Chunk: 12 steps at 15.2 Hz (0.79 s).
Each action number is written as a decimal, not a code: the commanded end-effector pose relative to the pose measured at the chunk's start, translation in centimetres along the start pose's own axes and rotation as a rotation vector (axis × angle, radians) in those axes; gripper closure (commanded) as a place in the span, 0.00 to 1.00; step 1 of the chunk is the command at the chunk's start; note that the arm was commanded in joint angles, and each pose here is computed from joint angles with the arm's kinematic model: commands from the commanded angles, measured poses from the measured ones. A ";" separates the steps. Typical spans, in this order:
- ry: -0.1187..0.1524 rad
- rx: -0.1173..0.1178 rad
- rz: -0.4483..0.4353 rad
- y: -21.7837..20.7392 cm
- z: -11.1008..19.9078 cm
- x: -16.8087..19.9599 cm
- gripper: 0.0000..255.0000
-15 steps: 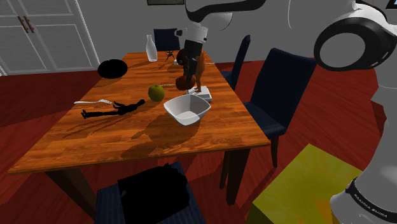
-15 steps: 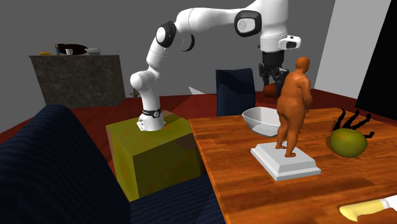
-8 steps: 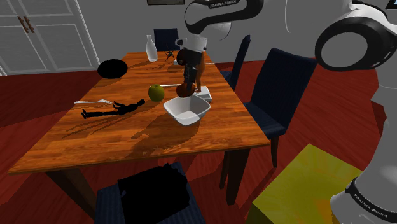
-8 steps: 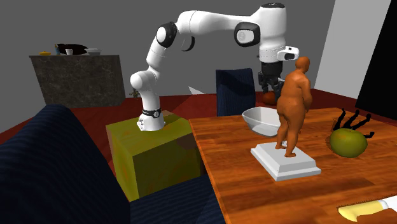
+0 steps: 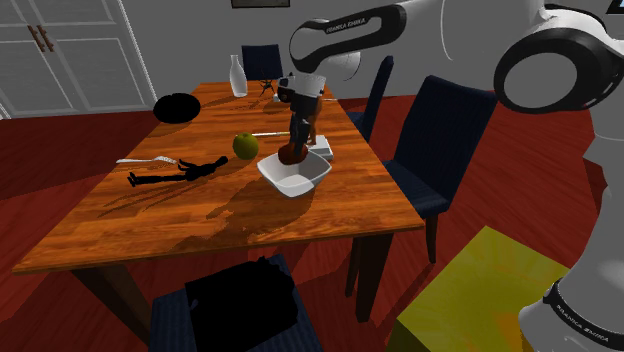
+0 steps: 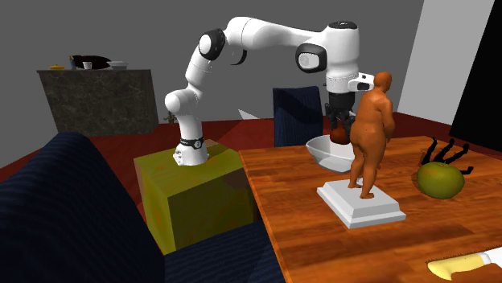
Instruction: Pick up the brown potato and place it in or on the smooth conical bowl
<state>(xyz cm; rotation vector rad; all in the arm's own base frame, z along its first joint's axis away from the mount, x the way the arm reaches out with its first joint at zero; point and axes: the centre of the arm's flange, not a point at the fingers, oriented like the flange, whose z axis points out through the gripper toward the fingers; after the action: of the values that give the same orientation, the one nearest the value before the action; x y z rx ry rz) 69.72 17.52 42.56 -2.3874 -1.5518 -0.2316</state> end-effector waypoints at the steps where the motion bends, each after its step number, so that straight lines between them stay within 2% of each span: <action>1: 0.000 0.000 0.000 0.1 0.2 -0.1 1.00; 6: 0.000 0.000 0.000 0.1 0.2 -0.1 1.00; 7: 0.000 0.000 0.000 0.1 0.2 -0.1 0.00; 12: 0.000 0.000 0.000 0.1 0.2 -0.1 0.00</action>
<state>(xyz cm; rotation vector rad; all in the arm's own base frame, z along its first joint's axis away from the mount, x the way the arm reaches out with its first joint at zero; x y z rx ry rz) 69.74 17.51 42.34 -2.3874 -1.5521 -0.2324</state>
